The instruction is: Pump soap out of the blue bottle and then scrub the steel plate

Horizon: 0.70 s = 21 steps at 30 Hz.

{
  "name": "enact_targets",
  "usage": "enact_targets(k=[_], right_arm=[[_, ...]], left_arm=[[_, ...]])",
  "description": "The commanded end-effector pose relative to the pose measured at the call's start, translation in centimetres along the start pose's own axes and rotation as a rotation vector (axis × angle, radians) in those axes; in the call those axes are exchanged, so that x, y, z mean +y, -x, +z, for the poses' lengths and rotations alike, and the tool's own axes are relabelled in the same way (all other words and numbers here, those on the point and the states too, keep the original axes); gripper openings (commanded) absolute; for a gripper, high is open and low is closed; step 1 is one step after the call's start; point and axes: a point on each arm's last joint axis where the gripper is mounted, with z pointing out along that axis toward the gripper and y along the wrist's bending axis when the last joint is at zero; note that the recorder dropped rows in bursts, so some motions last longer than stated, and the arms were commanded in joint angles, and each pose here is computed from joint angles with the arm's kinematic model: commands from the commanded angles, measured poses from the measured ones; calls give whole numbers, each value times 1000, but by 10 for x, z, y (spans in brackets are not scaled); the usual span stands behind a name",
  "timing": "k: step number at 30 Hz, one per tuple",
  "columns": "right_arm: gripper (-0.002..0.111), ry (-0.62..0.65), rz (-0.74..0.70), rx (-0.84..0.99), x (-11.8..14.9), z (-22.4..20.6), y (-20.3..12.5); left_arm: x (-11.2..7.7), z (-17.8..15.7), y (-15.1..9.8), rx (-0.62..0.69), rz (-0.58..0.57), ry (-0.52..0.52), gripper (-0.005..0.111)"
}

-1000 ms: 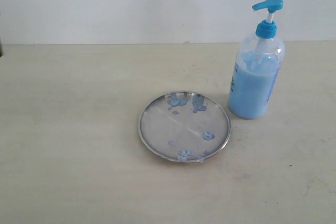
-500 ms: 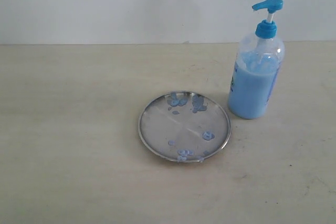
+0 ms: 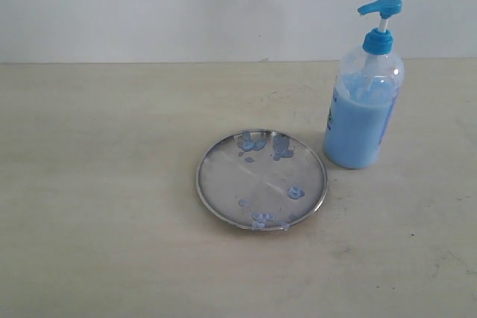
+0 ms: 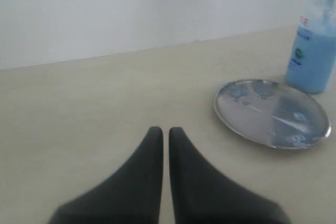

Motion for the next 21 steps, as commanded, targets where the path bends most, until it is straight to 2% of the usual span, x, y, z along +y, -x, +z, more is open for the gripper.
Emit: enact_targets(k=[1, 8, 12, 18, 21], right_arm=[[5, -2, -11, -9, 0, 0, 1], [5, -2, -11, -9, 0, -1, 1], [5, -2, -11, -9, 0, -1, 1], [5, -1, -11, -14, 0, -1, 1], [5, -1, -11, -14, 0, -1, 1]], left_arm=[[7, 6, -12, 6, -65, 99, 4], [13, 14, -36, 41, -177, 242, 4], [16, 17, -41, 37, -59, 310, 4], [22, 15, -41, 32, -89, 433, 4], [22, 14, -45, 101, 52, 433, 4]])
